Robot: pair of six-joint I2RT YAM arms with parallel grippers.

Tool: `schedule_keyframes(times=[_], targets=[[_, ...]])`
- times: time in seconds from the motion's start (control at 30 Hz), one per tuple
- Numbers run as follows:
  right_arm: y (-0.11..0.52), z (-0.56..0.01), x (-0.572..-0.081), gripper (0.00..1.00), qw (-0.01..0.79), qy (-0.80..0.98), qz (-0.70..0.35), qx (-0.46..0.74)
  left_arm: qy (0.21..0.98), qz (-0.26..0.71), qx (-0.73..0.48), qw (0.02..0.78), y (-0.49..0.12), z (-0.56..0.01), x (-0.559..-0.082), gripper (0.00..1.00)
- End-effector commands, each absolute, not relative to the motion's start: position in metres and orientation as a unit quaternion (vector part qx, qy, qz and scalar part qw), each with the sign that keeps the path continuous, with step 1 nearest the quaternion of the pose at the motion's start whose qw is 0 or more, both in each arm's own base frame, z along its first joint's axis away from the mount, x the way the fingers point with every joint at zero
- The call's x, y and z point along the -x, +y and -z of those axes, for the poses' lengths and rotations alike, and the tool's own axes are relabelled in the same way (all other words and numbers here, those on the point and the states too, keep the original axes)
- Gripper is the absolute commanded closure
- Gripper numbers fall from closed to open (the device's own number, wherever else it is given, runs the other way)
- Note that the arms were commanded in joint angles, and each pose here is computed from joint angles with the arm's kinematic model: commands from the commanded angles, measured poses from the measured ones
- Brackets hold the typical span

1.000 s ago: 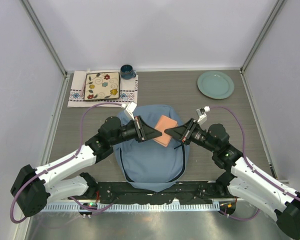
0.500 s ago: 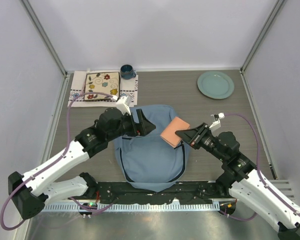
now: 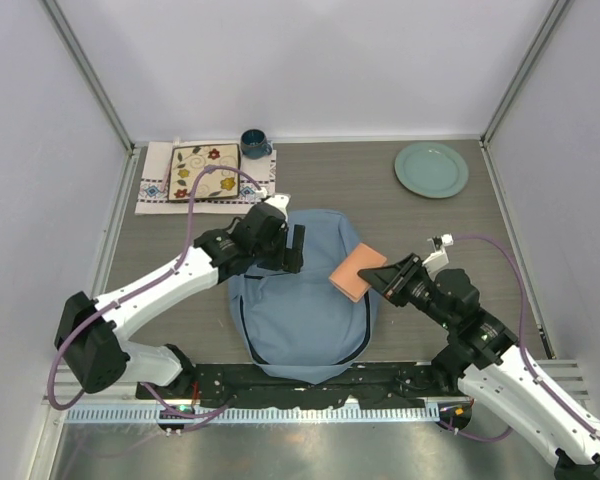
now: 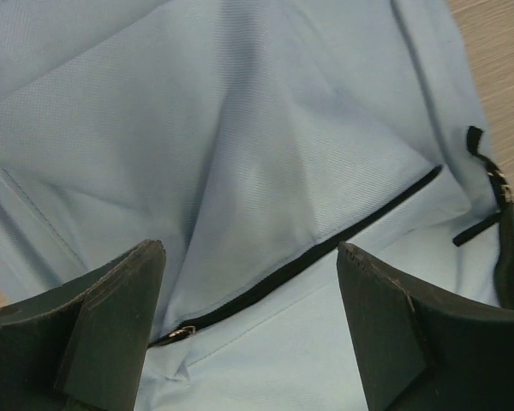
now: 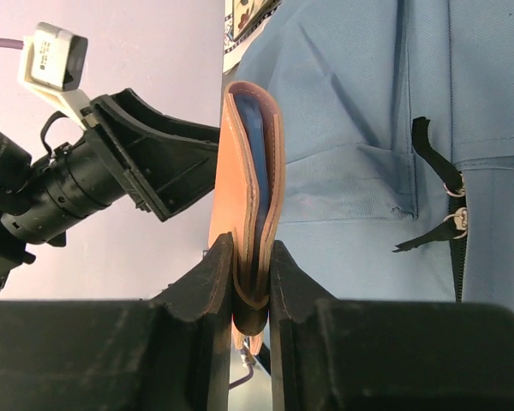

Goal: Pack the student bag
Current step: Place the personal item in the student bag.

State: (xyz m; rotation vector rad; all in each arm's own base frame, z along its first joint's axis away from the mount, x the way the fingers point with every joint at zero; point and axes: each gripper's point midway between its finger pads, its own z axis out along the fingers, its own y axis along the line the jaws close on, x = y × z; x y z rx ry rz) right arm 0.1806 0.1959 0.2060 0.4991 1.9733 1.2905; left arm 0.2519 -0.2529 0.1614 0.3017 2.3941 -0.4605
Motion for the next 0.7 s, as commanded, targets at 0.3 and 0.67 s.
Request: schedule_keyframes(times=[0.3, 0.67], targets=[[0.188, -0.21, -0.183, 0.99, 0.379, 0.756, -0.493, -0.203, 0.919, 0.175, -0.148, 0.32, -0.266, -0.155, -0.256, 0.22], [0.192, -0.207, -0.185, 0.99, 0.373, 0.759, -0.495, -0.2, 0.922, 0.166, -0.156, 0.312, -0.27, -0.145, -0.257, 0.56]])
